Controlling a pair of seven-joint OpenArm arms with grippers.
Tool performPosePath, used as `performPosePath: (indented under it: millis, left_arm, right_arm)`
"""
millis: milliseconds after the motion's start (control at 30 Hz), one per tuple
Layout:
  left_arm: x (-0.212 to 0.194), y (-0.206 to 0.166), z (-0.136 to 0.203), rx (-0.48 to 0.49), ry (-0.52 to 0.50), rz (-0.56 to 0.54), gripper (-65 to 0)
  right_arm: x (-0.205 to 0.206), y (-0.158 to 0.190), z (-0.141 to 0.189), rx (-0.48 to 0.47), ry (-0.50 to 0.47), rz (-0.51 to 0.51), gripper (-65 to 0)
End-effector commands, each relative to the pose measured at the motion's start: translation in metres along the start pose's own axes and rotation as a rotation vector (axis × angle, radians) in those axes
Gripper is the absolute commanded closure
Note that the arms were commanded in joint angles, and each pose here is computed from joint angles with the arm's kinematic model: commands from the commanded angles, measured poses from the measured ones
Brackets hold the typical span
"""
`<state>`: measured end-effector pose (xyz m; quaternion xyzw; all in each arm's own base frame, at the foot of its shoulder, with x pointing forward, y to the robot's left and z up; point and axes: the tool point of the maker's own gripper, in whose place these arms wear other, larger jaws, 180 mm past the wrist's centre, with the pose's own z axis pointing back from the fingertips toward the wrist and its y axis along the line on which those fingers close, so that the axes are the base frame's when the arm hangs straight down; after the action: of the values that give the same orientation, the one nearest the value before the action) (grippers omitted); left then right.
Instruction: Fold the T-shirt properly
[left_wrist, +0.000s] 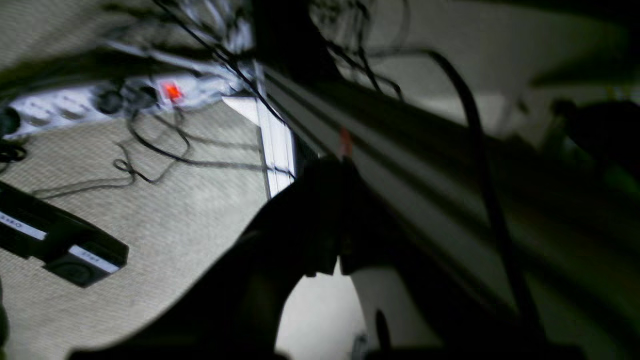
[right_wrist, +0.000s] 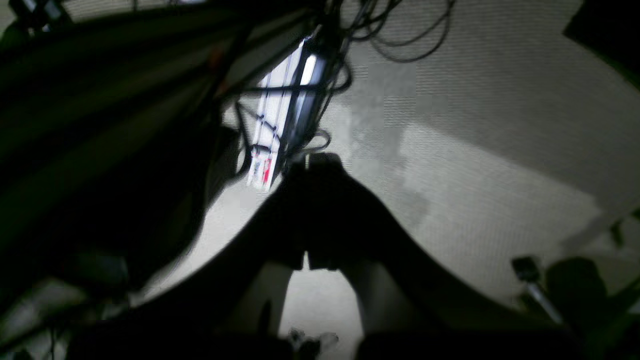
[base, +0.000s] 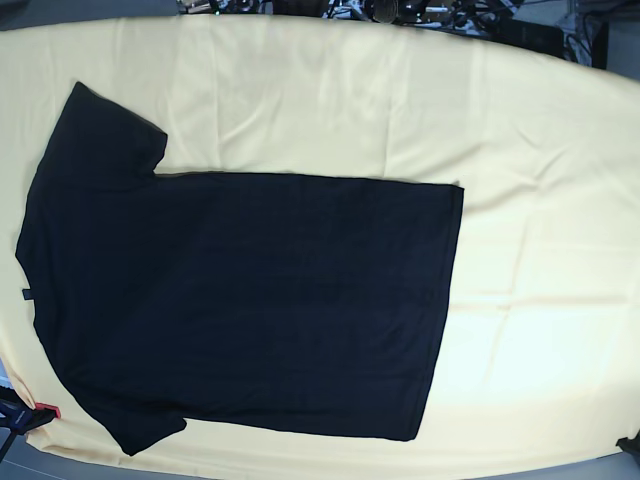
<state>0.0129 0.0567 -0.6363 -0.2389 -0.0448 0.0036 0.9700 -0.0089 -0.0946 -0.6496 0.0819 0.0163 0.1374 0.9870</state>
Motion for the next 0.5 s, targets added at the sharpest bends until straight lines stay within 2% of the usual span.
performPosePath:
  millis: [0,133,267,367,467]
  left_arm:
    - [-0.011,-0.001,0.003,-0.018,0.016,0.000,0.0]
    - [-0.038,0.003,0.013,-0.021,0.040,-0.002,0.0]
    - [-0.073,-0.001,0.027,-0.035,0.120,0.024,0.0]
    - [-0.092,-0.012,0.045,-0.077,0.166,0.095,0.0]
    - [-0.100,-0.024,0.071,-0.127,0.202,0.085,0.0]
  right_arm:
    - [-0.019,0.003,0.001,0.012,0.023,0.002,0.0]
    - [-0.059,0.011,0.009,0.062,0.054,0.022,0.0]
    - [-0.095,0.024,0.025,0.122,0.080,0.051,0.0]
    - [-0.112,0.029,0.044,0.132,0.095,0.064,0.0]
    - [-0.118,0.031,0.073,0.132,0.078,0.073,0.0]
